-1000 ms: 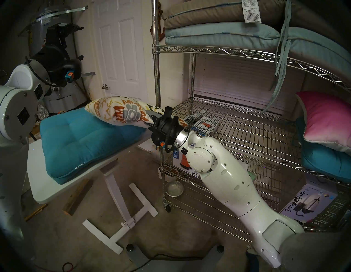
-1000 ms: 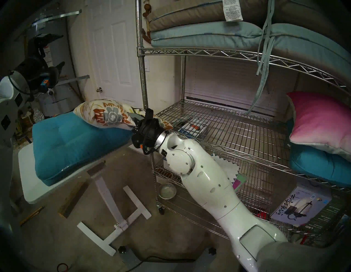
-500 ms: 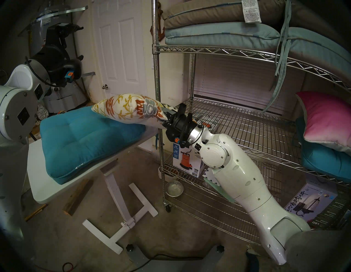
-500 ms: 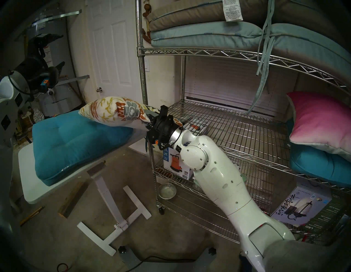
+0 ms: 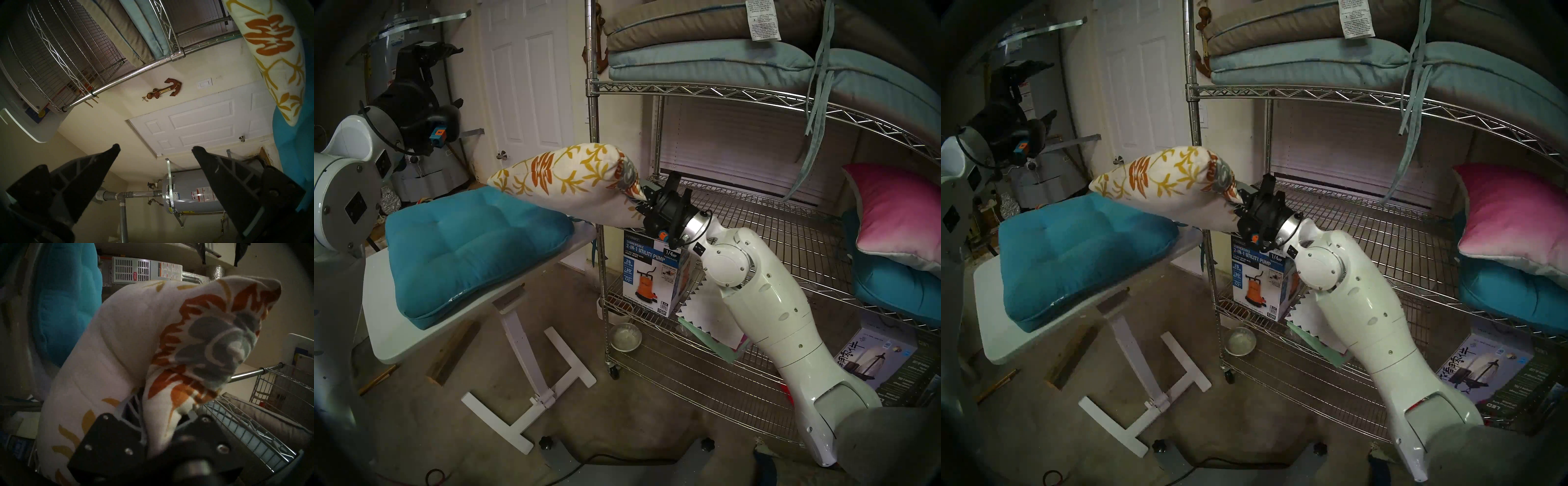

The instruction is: Put cushion on the shelf

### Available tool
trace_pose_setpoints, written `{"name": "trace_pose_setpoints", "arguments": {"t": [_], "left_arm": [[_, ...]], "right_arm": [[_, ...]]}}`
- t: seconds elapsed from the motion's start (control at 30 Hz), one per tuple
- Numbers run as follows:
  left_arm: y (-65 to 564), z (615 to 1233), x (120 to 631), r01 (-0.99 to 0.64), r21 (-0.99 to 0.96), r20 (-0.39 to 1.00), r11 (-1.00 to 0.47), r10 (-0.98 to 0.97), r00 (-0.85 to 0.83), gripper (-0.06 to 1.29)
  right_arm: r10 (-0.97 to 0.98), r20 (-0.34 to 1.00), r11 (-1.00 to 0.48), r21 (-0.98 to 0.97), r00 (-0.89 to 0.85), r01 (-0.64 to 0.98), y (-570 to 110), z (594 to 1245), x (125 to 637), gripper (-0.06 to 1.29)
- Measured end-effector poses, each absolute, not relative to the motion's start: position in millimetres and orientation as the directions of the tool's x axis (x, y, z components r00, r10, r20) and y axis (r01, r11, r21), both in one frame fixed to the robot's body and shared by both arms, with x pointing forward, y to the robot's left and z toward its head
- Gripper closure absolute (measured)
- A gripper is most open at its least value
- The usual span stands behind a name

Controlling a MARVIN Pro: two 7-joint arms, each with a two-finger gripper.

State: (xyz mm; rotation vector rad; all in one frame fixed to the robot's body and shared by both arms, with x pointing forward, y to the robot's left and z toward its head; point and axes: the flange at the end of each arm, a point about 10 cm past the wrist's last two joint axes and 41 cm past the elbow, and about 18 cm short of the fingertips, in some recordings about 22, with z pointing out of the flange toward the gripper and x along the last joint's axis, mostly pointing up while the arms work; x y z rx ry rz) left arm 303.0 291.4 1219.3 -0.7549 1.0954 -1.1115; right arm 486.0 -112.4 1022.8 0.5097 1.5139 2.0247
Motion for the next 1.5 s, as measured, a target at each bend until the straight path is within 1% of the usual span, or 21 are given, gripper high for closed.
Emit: {"name": "trace_pose_setpoints", "arguments": {"t": [0.83,1.5], "left_arm": [[291.4,1219.4,303.0,0.313,-0.900,-0.299,0.302,-0.952,0.058,-0.02],[291.4,1219.4,303.0,0.313,-0.900,-0.299,0.302,-0.952,0.059,-0.02]], "right_arm": [[0.731,-0.054,-0.155,0.957,-0.680,-0.243,-197.7,1040.0,527.7,1.11],[0.808,-0.083,-0.096,0.958,-0.583,-0.269,-271.6,1041.5,546.6,1.12]]}}
